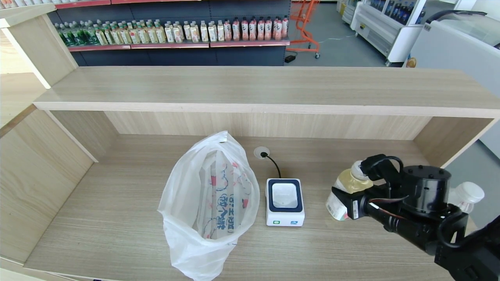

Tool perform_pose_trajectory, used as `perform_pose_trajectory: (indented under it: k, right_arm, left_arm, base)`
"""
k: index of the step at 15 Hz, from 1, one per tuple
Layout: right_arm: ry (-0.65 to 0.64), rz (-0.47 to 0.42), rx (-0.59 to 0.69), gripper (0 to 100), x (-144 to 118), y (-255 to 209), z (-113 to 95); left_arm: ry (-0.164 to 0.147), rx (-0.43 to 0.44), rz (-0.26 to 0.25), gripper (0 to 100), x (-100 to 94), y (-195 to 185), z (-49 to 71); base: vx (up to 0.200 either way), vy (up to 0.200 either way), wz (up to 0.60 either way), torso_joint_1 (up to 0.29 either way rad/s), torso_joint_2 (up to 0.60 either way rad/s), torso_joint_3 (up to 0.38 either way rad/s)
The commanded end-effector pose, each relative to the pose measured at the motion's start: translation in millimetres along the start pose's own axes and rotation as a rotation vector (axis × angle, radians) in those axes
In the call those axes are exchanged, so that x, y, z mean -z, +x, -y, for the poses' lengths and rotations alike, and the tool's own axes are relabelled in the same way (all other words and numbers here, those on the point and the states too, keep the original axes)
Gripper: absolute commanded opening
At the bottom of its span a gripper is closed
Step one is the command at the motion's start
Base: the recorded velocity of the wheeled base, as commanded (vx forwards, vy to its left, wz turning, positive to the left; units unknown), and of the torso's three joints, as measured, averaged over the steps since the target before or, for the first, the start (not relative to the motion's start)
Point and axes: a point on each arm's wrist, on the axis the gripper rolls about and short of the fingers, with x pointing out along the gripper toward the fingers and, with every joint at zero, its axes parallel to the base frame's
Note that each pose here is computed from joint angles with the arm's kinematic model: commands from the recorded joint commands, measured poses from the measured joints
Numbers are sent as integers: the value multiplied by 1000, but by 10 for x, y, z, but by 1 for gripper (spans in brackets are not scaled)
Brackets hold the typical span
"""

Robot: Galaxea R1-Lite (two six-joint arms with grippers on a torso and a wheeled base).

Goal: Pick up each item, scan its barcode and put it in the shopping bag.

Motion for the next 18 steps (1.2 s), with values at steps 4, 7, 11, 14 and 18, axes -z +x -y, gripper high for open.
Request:
perform_pose_trajectory:
  k: [4,7,11,14,18]
  right_arm:
    - [77,187,-522,0,-905,-1107,128]
    - [110,226,-727,0,-1047,-1308,118]
    - [182,208,-879,0,-1164,-1449,105]
    - [249,124,-938,0,-1113,-1495,97]
    - [278,117,-965,0,-1197,-1504,102]
  left_arm:
    - [0,1,0,100,0,0,0]
    - [0,1,0,100,0,0,0]
    - [0,-1,0,100,0,0,-1]
    - [0,1,-1,100,0,1,0]
    - [0,1,0,100,0,0,0]
  base:
    - [0,0,0,0,0,0]
    - [0,0,0,0,0,0]
    - [0,0,0,0,0,0]
    - [0,0,0,0,0,0]
    - [0,0,0,0,0,0]
